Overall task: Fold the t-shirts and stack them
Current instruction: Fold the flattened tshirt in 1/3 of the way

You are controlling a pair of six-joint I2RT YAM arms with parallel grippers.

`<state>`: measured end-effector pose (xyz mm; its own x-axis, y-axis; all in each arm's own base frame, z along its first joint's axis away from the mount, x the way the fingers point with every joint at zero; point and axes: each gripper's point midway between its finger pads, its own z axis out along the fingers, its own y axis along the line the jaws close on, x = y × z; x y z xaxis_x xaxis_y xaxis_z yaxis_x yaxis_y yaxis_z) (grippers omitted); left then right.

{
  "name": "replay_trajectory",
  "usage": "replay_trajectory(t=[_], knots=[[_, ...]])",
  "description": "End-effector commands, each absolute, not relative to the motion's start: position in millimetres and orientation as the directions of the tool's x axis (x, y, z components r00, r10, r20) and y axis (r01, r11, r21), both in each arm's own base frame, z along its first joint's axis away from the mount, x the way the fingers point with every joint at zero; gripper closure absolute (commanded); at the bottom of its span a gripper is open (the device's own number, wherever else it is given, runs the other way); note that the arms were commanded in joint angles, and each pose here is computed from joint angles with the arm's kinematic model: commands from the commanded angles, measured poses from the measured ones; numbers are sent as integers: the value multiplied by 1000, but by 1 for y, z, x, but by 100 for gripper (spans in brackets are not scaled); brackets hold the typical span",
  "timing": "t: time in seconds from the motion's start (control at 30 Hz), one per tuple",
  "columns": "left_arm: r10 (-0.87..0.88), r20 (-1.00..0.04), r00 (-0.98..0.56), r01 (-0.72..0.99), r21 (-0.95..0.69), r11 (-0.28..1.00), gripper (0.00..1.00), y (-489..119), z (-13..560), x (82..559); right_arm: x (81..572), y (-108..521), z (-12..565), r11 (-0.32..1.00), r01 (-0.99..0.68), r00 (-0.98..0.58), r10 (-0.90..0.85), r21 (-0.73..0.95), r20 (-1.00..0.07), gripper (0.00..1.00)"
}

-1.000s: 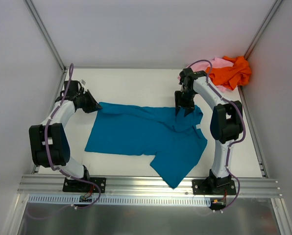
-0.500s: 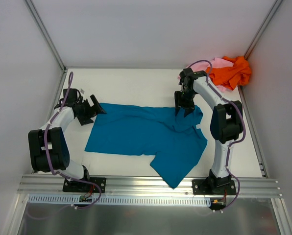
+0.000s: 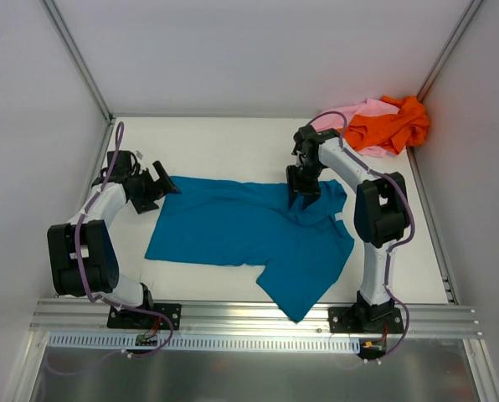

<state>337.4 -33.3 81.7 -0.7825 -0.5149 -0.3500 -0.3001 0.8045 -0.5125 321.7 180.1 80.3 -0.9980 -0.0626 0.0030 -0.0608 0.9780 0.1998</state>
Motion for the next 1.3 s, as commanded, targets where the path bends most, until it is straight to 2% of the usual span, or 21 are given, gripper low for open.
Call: replay_trajectory(t=[0.0, 0.8, 0.87, 1.07, 1.27], knots=[[-524, -414, -744, -265, -538, 801, 1, -32, 112, 351, 312, 199, 94, 966, -75, -997, -73, 249, -17, 51], [-509, -405, -759, -254, -536, 805, 1, -33, 111, 350, 298, 198, 66, 976, -86, -996, -92, 198, 21, 51], [-511, -407, -757, -253, -538, 804, 1, -34, 112, 352, 299, 198, 64, 977, -94, -995, -99, 193, 19, 56], [-510, -407, -758, -254, -537, 805, 1, -33, 112, 354, 301, 195, 53, 980, -101, -993, -108, 172, 37, 60], [-511, -402, -760, -258, -535, 805, 1, -33, 111, 355, 299, 194, 44, 981, -101, -992, -111, 163, 56, 84]])
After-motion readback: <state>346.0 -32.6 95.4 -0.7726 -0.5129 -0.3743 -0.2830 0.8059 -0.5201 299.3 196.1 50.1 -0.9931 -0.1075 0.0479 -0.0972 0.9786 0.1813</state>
